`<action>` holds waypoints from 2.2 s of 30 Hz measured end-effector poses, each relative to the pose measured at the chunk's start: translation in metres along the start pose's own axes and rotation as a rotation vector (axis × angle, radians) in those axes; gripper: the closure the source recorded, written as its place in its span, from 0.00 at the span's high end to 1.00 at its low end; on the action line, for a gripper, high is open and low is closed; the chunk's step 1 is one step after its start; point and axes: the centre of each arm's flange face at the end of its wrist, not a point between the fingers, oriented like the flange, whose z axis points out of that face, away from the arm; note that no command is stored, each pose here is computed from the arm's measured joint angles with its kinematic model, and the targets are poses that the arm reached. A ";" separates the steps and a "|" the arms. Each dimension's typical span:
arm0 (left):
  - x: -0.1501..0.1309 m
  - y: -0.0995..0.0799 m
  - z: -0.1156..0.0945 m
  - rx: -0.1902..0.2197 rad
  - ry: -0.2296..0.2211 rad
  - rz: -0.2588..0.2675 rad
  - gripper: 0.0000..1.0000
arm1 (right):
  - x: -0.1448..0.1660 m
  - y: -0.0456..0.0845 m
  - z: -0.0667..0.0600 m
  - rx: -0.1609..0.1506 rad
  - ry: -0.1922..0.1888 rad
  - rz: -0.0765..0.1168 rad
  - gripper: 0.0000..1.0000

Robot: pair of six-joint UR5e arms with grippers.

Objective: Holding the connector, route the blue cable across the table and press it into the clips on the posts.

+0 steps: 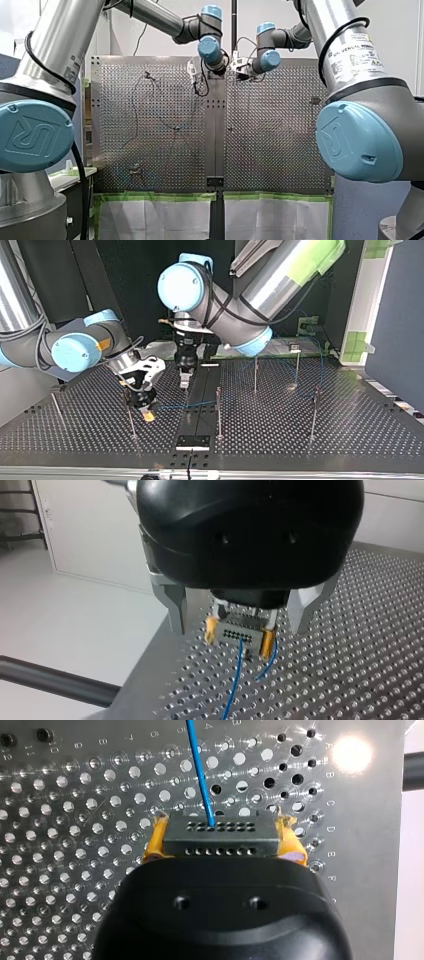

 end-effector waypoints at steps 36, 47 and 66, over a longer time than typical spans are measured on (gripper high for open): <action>0.012 0.020 0.084 -0.079 -0.089 -0.019 1.00 | 0.000 0.003 0.000 -0.003 0.000 0.005 0.00; 0.034 0.021 0.111 -0.083 -0.066 0.000 1.00 | 0.000 0.004 0.000 -0.003 0.000 0.006 0.00; 0.038 0.027 0.111 -0.153 -0.063 0.028 0.50 | 0.000 0.004 0.000 -0.002 -0.001 0.007 0.00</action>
